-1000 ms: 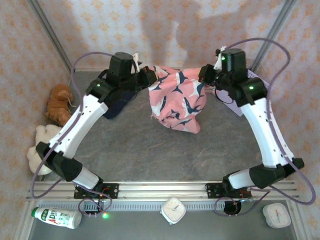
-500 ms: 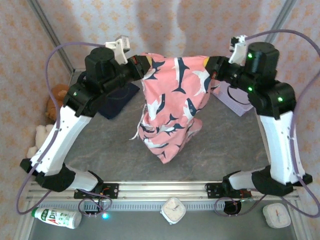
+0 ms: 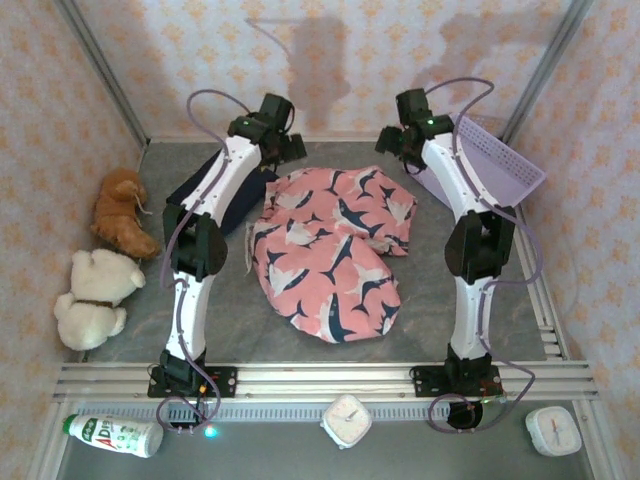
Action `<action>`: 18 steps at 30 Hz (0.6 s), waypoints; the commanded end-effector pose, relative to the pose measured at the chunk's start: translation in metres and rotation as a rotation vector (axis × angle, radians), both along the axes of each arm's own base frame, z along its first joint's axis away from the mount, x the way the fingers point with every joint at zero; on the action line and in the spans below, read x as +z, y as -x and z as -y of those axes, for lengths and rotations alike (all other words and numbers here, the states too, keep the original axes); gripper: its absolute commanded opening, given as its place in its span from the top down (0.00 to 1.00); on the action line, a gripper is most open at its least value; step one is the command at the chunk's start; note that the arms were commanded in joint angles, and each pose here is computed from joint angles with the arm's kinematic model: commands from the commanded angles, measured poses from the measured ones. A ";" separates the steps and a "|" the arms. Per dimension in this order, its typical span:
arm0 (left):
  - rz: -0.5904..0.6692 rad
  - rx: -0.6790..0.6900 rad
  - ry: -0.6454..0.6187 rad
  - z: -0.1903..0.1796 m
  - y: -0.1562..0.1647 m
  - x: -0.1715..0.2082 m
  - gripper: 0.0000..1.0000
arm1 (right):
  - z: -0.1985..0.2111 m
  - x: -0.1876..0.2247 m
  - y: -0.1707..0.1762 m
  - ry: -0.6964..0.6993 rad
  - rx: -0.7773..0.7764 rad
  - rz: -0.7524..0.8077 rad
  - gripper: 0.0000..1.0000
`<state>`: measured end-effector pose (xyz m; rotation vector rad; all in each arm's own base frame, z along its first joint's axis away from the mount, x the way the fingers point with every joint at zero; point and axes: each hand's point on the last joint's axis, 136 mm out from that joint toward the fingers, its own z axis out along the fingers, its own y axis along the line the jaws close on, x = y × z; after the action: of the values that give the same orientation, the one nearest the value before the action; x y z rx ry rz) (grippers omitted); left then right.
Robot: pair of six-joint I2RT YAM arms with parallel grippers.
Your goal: Fold and stack the mixed laundry pile
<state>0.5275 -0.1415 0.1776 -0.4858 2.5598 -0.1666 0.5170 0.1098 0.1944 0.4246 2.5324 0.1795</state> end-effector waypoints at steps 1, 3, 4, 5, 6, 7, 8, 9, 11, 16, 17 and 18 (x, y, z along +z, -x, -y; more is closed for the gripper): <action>0.075 -0.033 0.015 -0.005 0.044 0.056 0.05 | 0.006 0.034 0.046 -0.015 -0.006 0.036 0.13; 0.070 -0.034 0.036 -0.009 0.067 0.051 0.05 | 0.009 0.017 0.076 -0.031 0.001 -0.011 0.13; 0.057 -0.030 0.040 -0.013 0.080 0.044 0.05 | 0.011 0.006 0.094 -0.040 0.007 -0.045 0.13; 0.039 -0.023 0.042 -0.017 0.094 0.034 0.05 | 0.013 -0.005 0.113 -0.045 0.013 -0.078 0.13; 0.022 -0.018 0.039 -0.021 0.105 0.026 0.05 | 0.016 -0.012 0.128 -0.050 0.011 -0.104 0.13; -0.005 -0.007 0.040 -0.025 0.119 0.013 0.05 | 0.017 -0.023 0.147 -0.064 0.013 -0.139 0.13; -0.024 0.003 0.046 -0.029 0.133 0.002 0.05 | 0.014 -0.033 0.166 -0.096 0.016 -0.169 0.13; -0.039 0.012 0.051 -0.031 0.143 -0.008 0.05 | 0.011 -0.040 0.180 -0.132 0.022 -0.194 0.13; -0.077 0.043 0.055 -0.039 0.166 -0.033 0.05 | -0.001 -0.059 0.212 -0.218 0.039 -0.252 0.13; -0.091 0.111 0.058 -0.052 0.191 -0.077 0.05 | -0.039 -0.098 0.262 -0.337 0.165 -0.342 0.13; -0.088 0.116 0.067 -0.051 0.192 -0.084 0.05 | -0.046 -0.106 0.268 -0.359 0.192 -0.357 0.13; -0.084 0.114 0.077 -0.049 0.191 -0.090 0.05 | -0.049 -0.114 0.272 -0.365 0.204 -0.371 0.13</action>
<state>0.3179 -0.0879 0.0860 -0.6237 2.7191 -0.1292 0.2454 0.1329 0.0831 0.4047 2.9384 0.5144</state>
